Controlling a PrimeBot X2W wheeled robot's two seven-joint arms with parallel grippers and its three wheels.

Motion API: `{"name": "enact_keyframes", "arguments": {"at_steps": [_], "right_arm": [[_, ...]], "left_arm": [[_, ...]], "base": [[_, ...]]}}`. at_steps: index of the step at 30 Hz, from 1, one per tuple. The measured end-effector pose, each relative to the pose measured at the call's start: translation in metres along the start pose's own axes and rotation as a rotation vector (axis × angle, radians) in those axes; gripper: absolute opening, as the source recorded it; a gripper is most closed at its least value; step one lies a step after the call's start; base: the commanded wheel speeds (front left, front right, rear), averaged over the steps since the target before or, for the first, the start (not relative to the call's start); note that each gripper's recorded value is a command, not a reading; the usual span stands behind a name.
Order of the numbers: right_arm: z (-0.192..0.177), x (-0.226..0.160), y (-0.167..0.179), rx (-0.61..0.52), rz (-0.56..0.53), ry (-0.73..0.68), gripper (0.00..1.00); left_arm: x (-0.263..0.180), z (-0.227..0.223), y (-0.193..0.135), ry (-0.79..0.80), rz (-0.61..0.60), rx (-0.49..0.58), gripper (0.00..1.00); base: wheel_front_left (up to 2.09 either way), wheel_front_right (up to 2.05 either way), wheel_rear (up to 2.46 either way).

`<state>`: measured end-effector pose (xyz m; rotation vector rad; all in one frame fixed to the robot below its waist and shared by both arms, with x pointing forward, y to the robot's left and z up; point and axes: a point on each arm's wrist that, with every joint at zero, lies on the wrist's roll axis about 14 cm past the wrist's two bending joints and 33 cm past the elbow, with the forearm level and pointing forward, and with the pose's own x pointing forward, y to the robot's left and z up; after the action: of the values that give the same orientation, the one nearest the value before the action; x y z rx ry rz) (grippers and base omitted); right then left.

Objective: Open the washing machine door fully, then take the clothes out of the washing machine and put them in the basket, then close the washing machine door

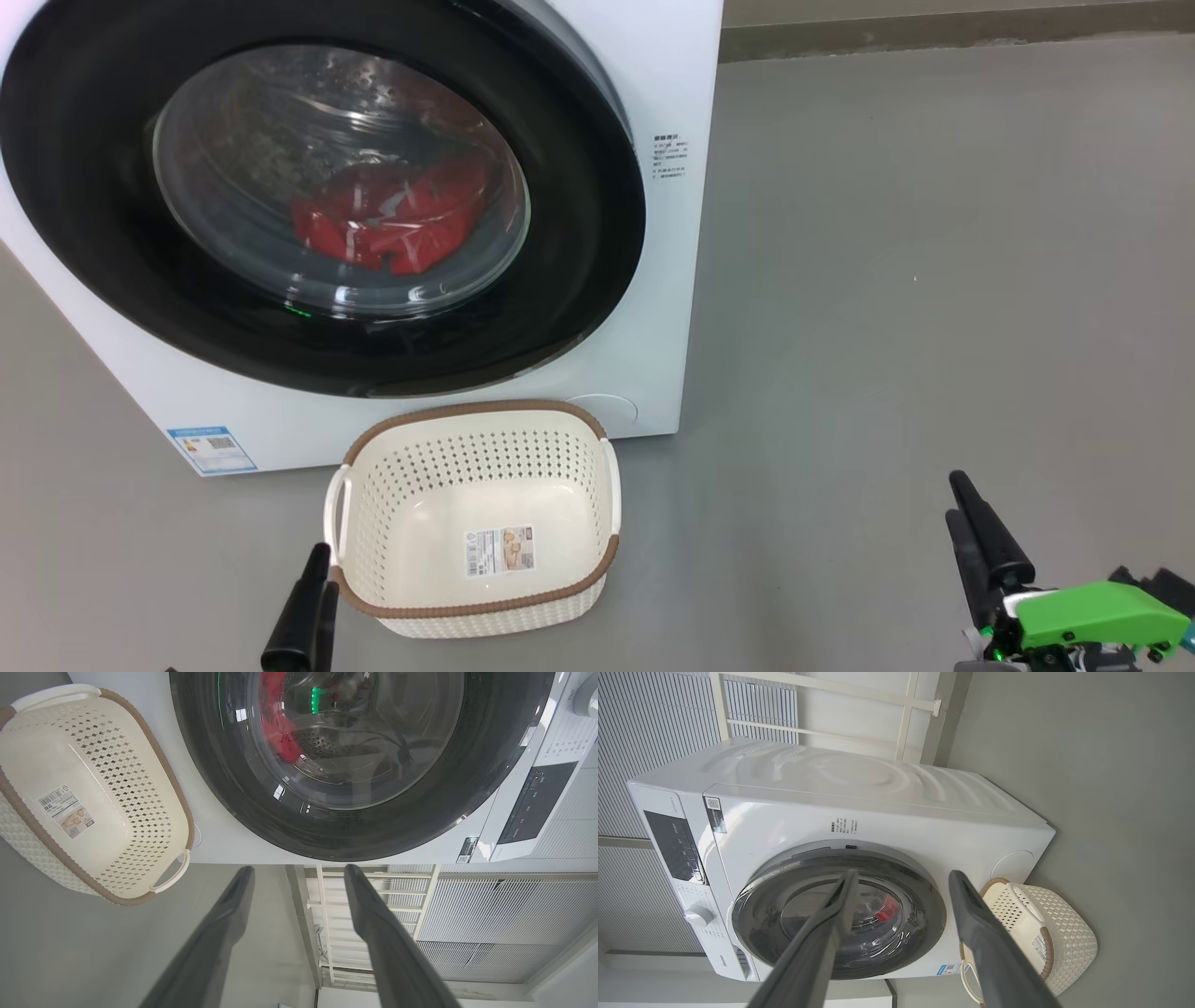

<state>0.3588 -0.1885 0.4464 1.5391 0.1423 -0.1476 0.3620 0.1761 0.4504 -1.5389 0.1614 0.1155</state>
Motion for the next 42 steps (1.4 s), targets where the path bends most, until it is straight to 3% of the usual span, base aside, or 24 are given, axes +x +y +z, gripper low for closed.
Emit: {"name": "enact_keyframes", "arguments": {"at_steps": [42], "right_arm": [[-0.022, 0.014, 0.030, -0.629, 0.104, 0.026, 1.00]], "left_arm": [[0.008, -0.004, -0.036, -0.044, -0.103, 0.678, 1.00]], "base": [[0.00, 0.00, 0.00]]}}
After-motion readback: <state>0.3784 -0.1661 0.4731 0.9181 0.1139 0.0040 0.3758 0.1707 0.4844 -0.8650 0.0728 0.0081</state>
